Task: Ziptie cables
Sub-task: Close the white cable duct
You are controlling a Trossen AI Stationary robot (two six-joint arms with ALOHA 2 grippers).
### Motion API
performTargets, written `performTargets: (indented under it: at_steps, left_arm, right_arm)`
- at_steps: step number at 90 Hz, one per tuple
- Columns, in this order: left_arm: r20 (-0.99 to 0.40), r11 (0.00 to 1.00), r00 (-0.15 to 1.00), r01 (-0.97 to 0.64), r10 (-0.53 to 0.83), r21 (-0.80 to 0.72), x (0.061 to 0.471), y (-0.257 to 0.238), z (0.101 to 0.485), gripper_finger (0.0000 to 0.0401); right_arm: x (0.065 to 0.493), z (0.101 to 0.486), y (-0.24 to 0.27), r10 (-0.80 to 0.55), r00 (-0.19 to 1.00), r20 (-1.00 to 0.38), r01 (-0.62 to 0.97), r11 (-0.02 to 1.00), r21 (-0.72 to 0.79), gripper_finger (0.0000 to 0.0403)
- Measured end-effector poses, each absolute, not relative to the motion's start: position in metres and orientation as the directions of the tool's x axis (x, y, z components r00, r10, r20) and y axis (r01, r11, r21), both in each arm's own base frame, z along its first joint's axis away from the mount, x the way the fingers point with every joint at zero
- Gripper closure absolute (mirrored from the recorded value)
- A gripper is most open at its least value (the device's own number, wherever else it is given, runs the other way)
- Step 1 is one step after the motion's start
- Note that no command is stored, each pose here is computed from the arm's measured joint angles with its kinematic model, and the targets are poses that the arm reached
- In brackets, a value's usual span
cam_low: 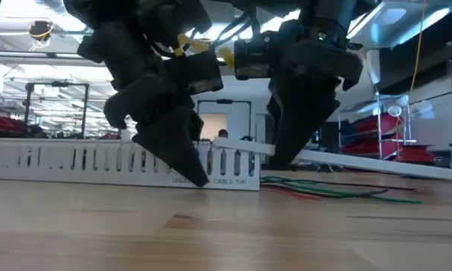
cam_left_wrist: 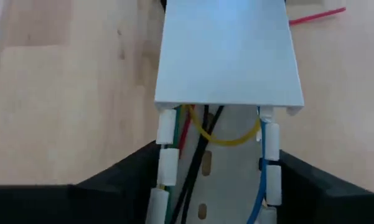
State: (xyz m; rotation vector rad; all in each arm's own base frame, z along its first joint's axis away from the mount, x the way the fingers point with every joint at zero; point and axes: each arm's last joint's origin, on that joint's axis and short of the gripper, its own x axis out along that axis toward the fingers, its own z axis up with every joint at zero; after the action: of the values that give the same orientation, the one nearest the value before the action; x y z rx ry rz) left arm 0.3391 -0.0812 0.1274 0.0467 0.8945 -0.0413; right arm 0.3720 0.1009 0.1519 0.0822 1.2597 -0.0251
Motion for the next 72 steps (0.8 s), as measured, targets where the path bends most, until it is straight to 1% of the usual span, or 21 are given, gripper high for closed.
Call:
performTargets:
  at_steps: [16,23,32,45,59,72]
  left_arm:
    - [-0.772,0.998,0.635,0.06,-0.021,0.022,0.341,-0.083,0.125,0.0167]
    - [-0.752,0.998,0.659,0.069,-0.035,0.014,0.344,-0.084,0.125,0.0167]
    - [-0.746,0.997,0.665,0.073,-0.035,0.019,0.345,-0.084,0.124,0.0167]
    - [-0.741,0.997,0.67,0.077,-0.038,0.018,0.345,-0.086,0.124,0.0168]
    - [-0.74,0.997,0.672,0.076,-0.035,0.023,0.345,-0.086,0.125,0.0167]
    - [-0.738,0.997,0.674,0.08,-0.037,0.023,0.344,-0.091,0.125,0.0143]
  right_arm:
    - [0.373,0.152,0.099,0.043,0.302,-0.952,0.061,0.996,0.064,0.0173]
    - [0.379,0.154,0.1,0.061,0.368,-0.928,0.059,0.994,0.089,0.0173]
    - [0.381,0.154,0.1,0.064,0.383,-0.921,0.064,0.993,0.096,0.0173]
    - [0.381,0.154,0.101,0.067,0.386,-0.92,0.086,0.99,0.108,0.0173]
    - [0.382,0.145,0.104,0.065,0.362,-0.93,0.088,0.991,0.103,0.0173]
    - [0.383,0.141,0.105,0.064,0.354,-0.933,0.09,0.991,0.102,0.0173]
